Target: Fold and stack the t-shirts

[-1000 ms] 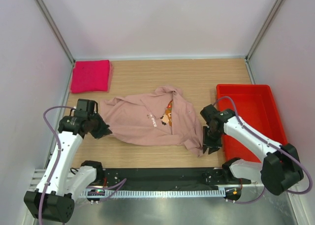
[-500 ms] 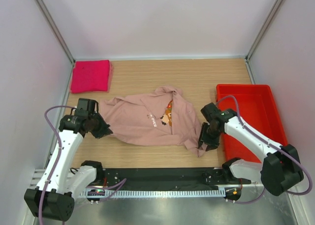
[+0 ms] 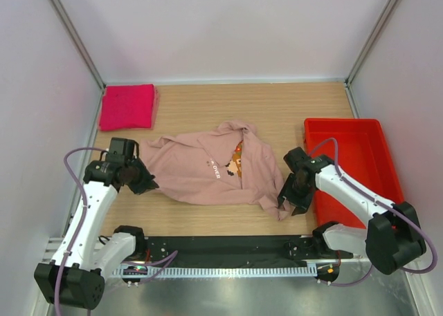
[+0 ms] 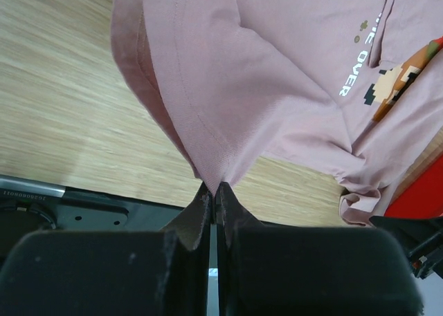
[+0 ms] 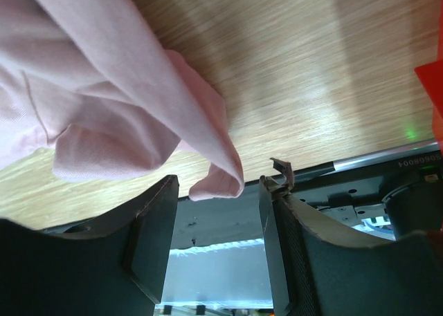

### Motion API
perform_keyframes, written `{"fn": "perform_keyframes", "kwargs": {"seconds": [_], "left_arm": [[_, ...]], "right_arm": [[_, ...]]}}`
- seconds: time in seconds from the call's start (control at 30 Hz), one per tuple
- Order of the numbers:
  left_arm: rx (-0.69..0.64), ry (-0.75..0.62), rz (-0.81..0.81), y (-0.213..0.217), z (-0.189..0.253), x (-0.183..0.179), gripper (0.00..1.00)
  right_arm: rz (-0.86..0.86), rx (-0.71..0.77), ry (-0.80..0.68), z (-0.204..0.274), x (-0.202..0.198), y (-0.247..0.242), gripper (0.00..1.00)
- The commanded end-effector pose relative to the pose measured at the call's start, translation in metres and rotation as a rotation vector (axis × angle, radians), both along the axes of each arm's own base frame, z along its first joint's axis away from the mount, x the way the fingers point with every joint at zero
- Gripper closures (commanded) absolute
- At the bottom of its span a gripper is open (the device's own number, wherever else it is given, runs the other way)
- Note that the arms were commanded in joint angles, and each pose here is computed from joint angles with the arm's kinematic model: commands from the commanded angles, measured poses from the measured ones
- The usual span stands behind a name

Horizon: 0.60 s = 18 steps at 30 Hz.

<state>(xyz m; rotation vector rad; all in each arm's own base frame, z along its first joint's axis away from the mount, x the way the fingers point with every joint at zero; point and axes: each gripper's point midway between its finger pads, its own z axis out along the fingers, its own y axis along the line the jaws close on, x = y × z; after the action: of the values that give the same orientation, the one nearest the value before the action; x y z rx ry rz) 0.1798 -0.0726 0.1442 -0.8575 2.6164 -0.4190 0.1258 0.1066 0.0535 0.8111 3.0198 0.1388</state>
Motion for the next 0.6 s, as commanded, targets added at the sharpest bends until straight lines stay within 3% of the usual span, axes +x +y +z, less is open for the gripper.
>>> {"fn": "perform_keyframes", "kwargs": {"seconds": [0.0,0.37,0.57], "left_arm": [[-0.011,-0.023,-0.031,-0.004,0.004,0.004,1.0],[0.007,-0.033,-0.03,0.001,0.005,-0.002,1.0],[0.011,-0.047,-0.029,0.002,0.006,-0.003,1.0]], "right_arm": [[-0.098,-0.016,-0.011,-0.007,0.004,-0.001,0.43],[-0.15,-0.008,-0.004,-0.01,-0.009,-0.005,0.43],[-0.185,0.001,-0.009,-0.009,-0.02,-0.008,0.52]]}}
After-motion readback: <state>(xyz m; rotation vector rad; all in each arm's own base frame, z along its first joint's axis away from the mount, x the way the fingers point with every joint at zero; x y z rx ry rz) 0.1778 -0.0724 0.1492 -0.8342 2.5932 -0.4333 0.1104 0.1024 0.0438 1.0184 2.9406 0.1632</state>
